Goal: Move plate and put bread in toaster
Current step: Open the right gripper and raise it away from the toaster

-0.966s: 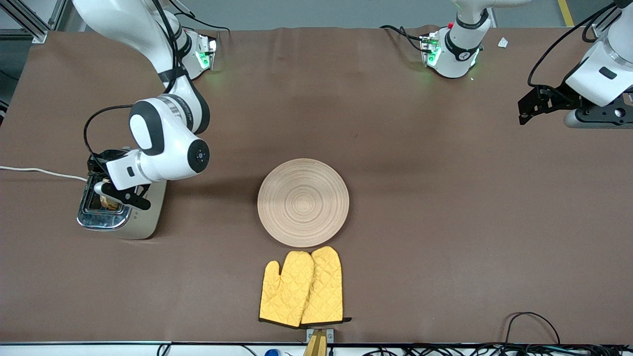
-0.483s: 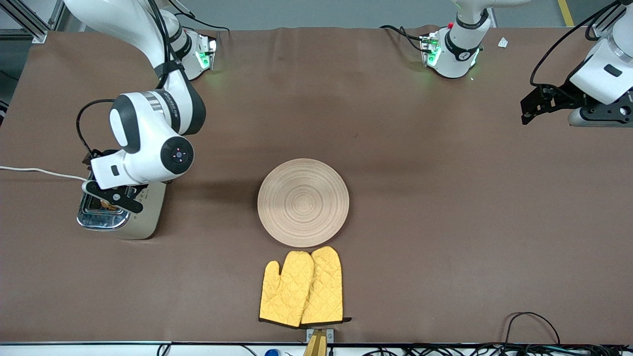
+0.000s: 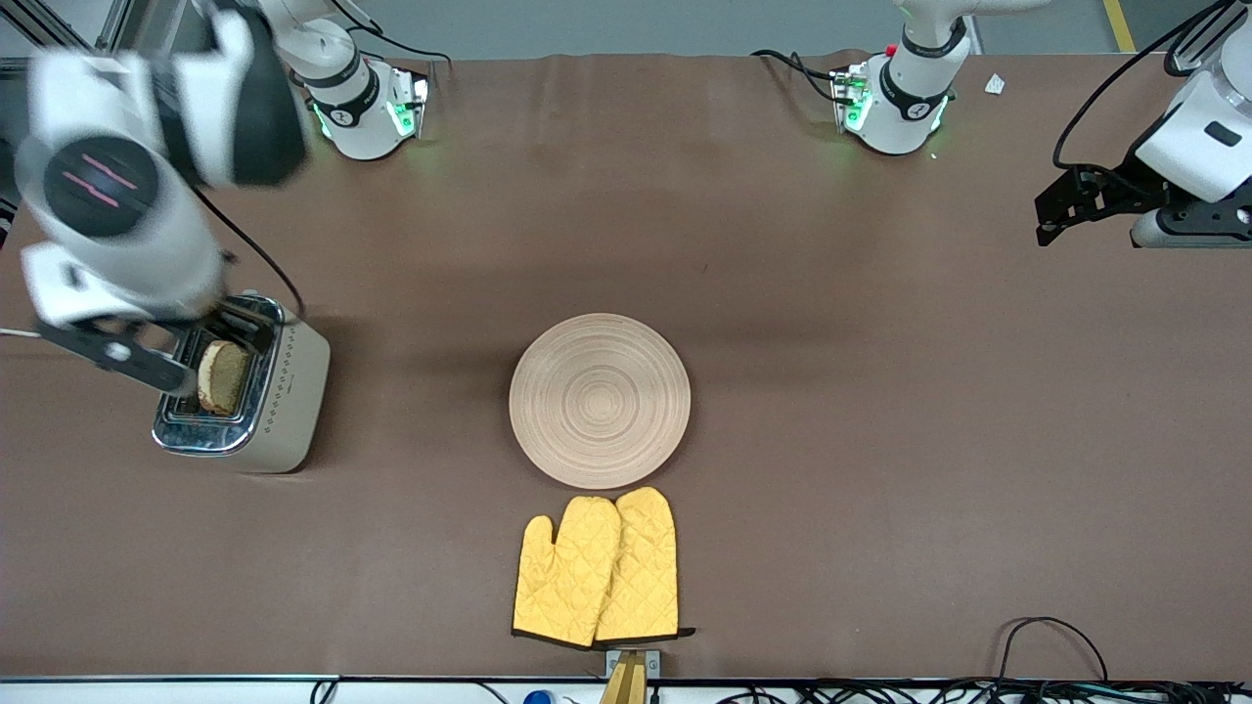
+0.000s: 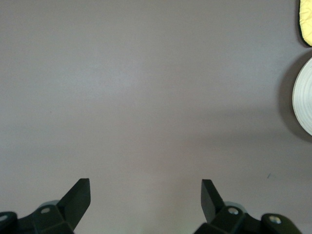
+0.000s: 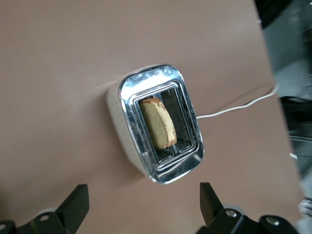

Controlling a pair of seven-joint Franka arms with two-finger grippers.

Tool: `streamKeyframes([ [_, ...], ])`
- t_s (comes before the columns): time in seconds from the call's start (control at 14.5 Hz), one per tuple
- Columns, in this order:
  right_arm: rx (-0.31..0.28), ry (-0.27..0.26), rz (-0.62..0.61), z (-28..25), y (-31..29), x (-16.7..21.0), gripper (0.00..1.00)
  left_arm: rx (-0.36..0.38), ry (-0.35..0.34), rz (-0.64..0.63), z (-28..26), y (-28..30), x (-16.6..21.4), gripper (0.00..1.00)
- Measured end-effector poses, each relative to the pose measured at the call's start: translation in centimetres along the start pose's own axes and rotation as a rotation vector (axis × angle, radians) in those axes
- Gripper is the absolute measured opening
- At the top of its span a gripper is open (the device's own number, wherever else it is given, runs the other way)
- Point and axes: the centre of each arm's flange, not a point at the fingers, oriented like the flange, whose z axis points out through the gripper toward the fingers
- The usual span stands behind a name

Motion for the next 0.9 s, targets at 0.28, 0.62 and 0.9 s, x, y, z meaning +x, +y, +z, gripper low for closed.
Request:
streamKeyframes([
  [0.28,0.188,0.101,-0.135,-6.8,9.9,-0.7,1.0,0.001,-0.01,-0.001,-0.1,-0.1,-0.2,1.0],
  [0.62,0.301,0.118,-0.234,-5.0,17.4,2.0,1.0,0.001,-0.014,0.0,-0.1,0.0,-0.2,1.0],
  [0.9,0.388,0.085,-0.214,-4.2,17.7,2.3,1.0,0.001,-0.013,0.001,-0.2,0.0,-0.2,1.0],
])
